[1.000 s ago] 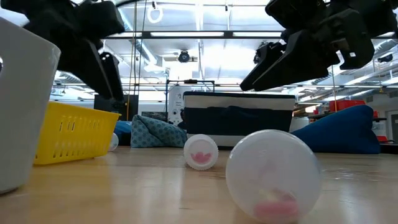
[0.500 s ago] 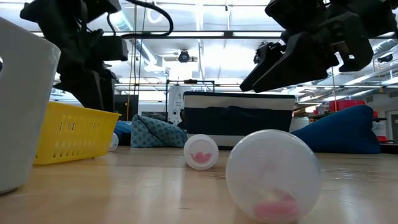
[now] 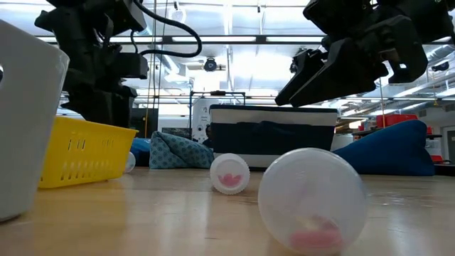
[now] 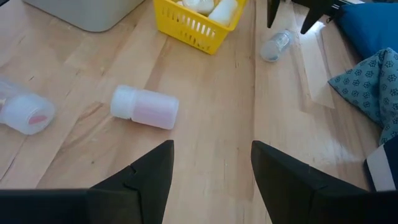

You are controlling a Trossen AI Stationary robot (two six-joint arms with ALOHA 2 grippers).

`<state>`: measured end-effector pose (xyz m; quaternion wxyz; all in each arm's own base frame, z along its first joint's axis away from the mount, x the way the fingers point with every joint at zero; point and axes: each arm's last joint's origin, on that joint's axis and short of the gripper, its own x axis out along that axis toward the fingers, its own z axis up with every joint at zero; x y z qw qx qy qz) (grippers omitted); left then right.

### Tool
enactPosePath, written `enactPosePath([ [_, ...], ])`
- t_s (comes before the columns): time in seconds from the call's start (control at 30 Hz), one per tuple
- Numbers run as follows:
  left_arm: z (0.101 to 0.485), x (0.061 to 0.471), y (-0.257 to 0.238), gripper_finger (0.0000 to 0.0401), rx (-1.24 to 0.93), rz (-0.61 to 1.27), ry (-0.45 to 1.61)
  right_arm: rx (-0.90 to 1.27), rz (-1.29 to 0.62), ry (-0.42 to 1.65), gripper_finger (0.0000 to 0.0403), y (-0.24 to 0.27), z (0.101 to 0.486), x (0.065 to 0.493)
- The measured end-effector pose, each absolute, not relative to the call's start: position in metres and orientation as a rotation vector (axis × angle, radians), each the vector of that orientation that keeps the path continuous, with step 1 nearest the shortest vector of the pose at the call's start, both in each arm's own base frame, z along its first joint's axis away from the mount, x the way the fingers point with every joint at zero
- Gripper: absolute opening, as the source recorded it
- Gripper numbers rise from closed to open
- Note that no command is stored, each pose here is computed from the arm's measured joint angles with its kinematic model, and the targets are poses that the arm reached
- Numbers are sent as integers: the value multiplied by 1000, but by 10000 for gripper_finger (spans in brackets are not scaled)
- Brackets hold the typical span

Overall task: Pick & place medical supplies in basket/bin
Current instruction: Put the top white pill bottle into the gray bin

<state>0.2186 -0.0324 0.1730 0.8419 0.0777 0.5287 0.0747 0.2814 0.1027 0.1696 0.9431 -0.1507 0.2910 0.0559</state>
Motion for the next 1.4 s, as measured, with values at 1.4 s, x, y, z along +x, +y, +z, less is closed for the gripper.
enactPosePath([
  [1.4,156,240,-37,146,205,153,1058,-316,86,605,221,102,169,281],
])
